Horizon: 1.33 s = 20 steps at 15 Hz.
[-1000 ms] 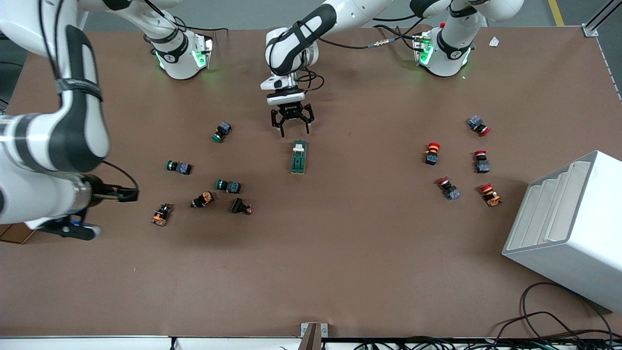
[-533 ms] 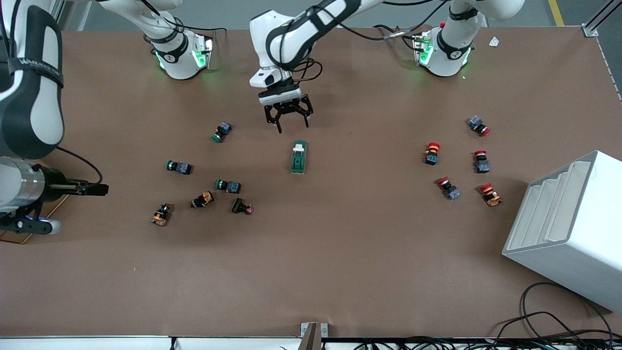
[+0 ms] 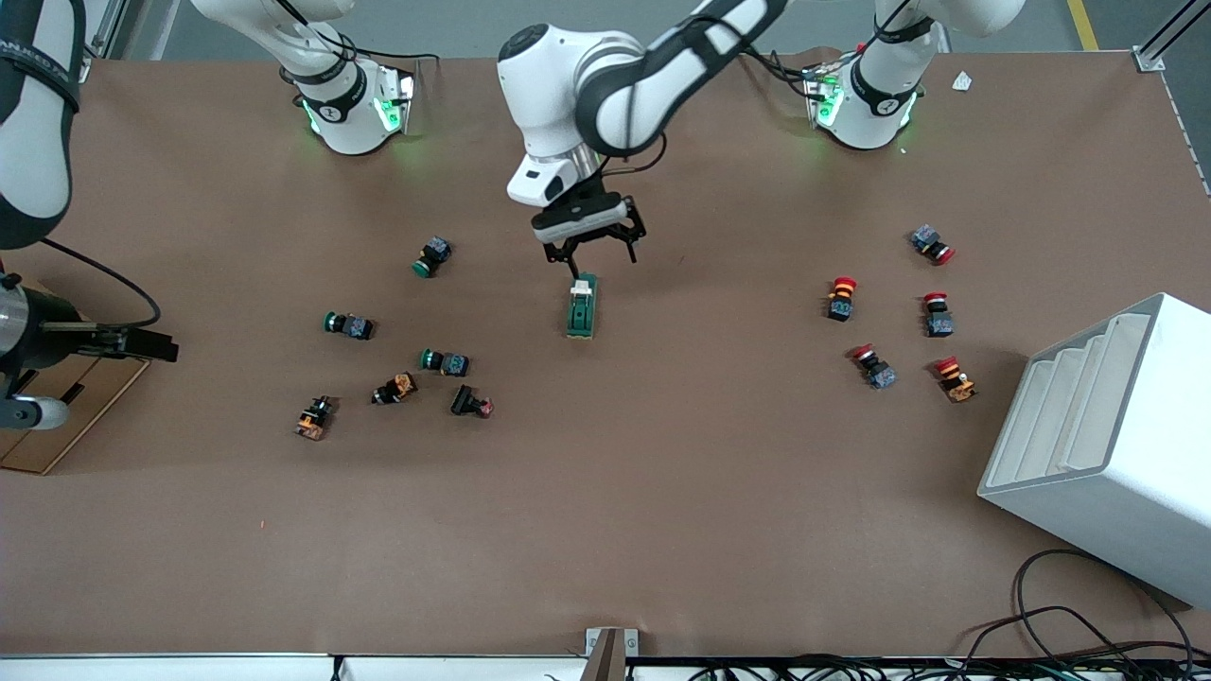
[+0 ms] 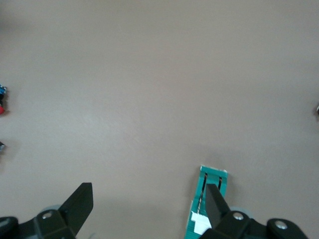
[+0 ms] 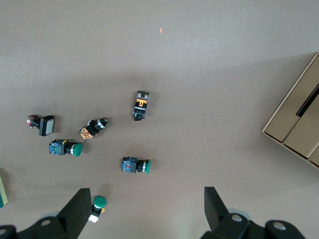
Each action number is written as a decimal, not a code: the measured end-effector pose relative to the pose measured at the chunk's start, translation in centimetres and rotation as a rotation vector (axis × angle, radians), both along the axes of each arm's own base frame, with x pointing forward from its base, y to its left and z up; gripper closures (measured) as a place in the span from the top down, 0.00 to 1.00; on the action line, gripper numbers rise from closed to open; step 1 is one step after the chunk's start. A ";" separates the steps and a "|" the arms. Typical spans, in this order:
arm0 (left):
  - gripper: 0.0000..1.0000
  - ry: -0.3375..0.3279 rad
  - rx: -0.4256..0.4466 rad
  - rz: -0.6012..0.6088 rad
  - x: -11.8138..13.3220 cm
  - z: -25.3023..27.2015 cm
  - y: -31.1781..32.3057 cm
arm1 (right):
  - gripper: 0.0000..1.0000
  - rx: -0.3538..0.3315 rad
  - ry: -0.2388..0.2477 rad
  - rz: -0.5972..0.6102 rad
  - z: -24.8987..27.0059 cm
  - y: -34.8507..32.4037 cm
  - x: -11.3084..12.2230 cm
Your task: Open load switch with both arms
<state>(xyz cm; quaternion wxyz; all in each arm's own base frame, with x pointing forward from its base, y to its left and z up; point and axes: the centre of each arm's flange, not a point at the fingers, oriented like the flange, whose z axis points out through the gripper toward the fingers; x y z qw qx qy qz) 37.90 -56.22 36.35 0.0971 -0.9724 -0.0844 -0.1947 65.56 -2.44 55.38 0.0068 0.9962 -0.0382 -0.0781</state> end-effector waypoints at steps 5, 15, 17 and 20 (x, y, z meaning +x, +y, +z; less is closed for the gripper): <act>1.00 0.085 -0.045 0.090 8.9 9.4 7.0 | 1.00 0.006 -0.030 0.007 2.9 0.0 -1.6; 1.00 0.214 -0.159 0.003 19.5 21.6 27.8 | 1.00 0.003 -0.047 0.007 5.0 -0.1 -3.6; 1.00 0.239 -0.166 -0.054 20.1 23.8 32.6 | 1.00 0.002 -0.044 0.006 5.0 -0.2 -3.6; 1.00 0.286 -0.160 -0.125 20.2 26.1 39.1 | 1.00 0.001 -0.043 0.006 4.9 -0.2 -3.6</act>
